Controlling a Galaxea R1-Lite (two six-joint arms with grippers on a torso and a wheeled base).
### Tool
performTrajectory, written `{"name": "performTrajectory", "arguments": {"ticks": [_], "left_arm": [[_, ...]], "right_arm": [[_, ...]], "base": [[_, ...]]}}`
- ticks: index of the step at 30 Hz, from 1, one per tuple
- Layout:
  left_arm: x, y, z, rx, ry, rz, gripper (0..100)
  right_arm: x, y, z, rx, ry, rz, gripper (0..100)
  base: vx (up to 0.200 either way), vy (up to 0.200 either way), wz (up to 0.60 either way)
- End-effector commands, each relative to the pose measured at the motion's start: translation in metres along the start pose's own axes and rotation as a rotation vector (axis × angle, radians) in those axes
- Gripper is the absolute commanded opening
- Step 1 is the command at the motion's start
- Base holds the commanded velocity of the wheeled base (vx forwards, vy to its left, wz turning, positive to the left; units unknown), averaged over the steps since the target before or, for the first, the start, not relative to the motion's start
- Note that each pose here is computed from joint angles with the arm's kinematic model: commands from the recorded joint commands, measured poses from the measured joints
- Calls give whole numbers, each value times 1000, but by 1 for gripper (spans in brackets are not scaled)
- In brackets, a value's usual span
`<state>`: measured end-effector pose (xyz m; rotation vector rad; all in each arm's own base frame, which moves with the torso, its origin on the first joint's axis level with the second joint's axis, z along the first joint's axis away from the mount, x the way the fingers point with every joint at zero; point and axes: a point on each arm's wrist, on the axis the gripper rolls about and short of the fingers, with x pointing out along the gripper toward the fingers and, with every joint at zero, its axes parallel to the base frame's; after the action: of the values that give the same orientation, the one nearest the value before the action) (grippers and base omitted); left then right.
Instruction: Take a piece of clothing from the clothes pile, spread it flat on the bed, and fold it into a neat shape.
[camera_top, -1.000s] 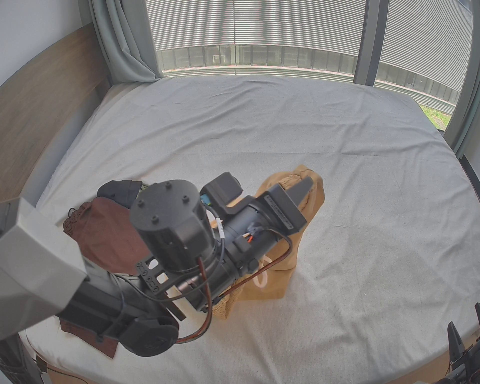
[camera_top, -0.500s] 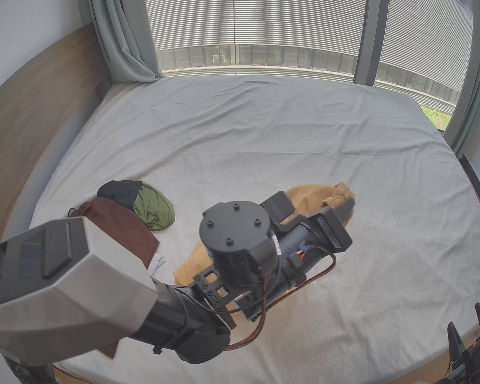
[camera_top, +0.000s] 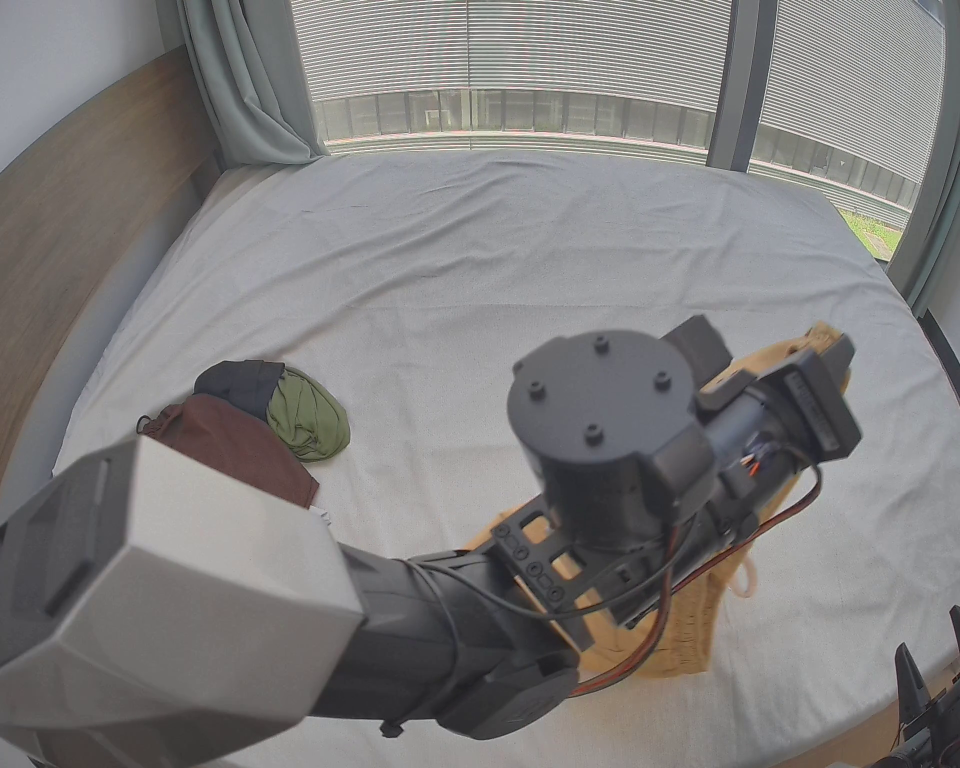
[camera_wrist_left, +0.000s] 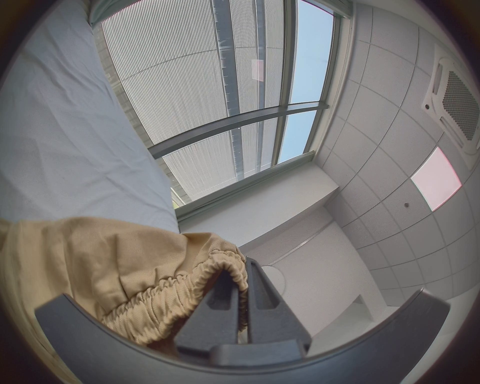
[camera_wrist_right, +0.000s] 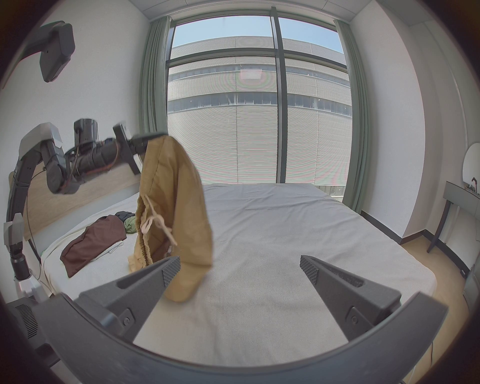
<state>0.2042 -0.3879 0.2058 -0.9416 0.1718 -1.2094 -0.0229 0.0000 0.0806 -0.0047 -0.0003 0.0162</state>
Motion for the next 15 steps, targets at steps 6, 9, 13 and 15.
{"name": "performTrajectory", "arguments": {"ticks": [6, 9, 13, 15], "left_arm": [[11, -88, 49, -100, -90, -155, 0], [-5, -66, 59, -75, -88, -65, 0], [-32, -34, 81, -35, -96, 50, 0], [-41, -23, 87, -16, -97, 92, 0]], "right_arm": [[0, 0, -5, -1, 0, 1, 100], [0, 0, -5, -1, 2, 1, 100], [0, 0, -5, -1, 2, 1, 100], [0, 0, -5, -1, 2, 1, 100]], "base": [[0, 0, 0], [0, 0, 0], [0, 0, 0], [0, 0, 0]]}}
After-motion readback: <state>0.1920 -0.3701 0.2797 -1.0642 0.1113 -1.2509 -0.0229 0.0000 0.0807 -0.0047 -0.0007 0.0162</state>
